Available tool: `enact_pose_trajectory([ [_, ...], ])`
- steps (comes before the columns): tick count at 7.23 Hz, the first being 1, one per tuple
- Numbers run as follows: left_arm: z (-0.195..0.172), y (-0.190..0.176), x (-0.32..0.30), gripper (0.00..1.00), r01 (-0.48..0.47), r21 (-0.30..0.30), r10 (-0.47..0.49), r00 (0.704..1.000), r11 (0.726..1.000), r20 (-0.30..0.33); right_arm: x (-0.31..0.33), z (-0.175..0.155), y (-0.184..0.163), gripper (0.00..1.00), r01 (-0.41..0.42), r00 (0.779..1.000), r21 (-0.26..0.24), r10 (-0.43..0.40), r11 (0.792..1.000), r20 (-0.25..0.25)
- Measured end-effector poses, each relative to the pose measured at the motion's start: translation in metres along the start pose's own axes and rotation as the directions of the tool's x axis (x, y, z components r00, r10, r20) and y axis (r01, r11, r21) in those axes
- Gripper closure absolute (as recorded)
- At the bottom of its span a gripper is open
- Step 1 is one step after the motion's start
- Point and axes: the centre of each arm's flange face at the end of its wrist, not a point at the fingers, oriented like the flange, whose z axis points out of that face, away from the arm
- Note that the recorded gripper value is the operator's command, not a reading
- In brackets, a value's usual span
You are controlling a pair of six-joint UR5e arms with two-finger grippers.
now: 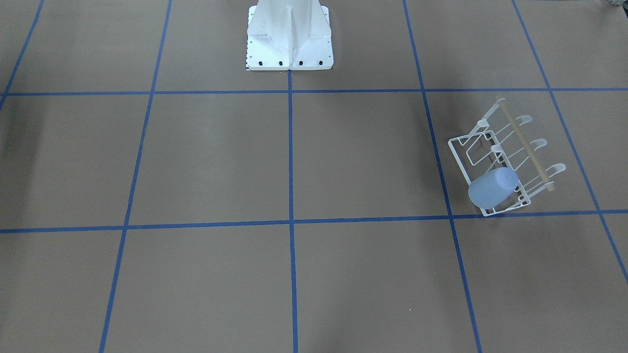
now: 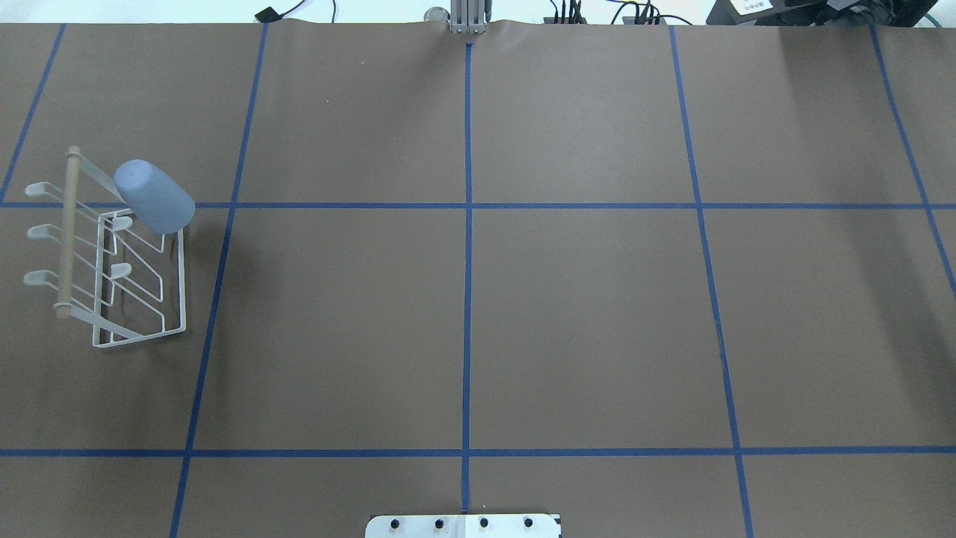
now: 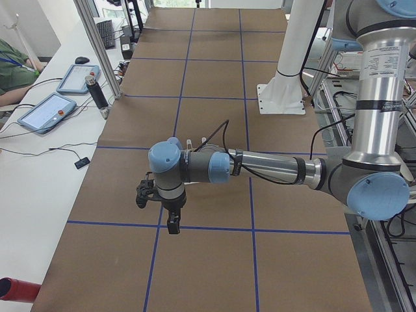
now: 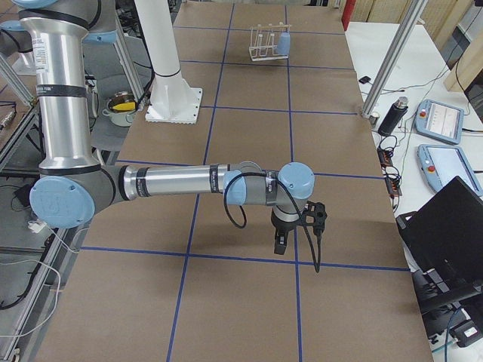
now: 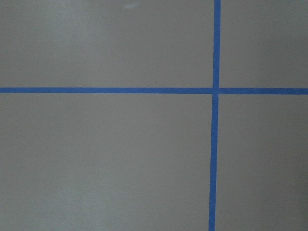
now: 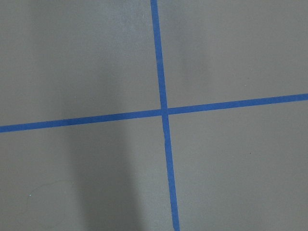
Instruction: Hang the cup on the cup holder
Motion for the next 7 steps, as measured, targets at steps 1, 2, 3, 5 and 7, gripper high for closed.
enact_pose_trajectory([
  [1,0.0003,0.0000,0.0005,0.02,0.000,0.000,0.000,1.000,1.000,-0.007,0.0012,-0.0004,0.0029,0.00,-0.002,1.000,0.000,0.002,1.000,0.003],
  [2,0.0000,0.0000,0.0010,0.02,-0.001,0.000,0.001,1.000,1.000,-0.010,0.0016,-0.0005,0.0040,0.00,-0.002,1.000,0.000,0.002,1.000,0.003],
  [3,-0.0001,-0.0001,0.0012,0.02,-0.002,0.001,0.002,1.000,1.000,-0.011,0.0021,-0.0003,0.0049,0.00,-0.003,1.000,0.000,0.003,1.000,0.004],
  [5,-0.0001,-0.0001,0.0012,0.02,-0.002,0.001,0.002,1.000,1.000,-0.010,0.0029,0.0003,0.0062,0.00,-0.004,1.000,-0.002,0.004,1.000,0.004],
  [7,-0.0004,-0.0005,0.0014,0.02,-0.002,0.001,0.002,1.000,1.000,-0.010,0.0032,0.0004,0.0065,0.00,-0.005,1.000,-0.002,0.005,1.000,0.004],
])
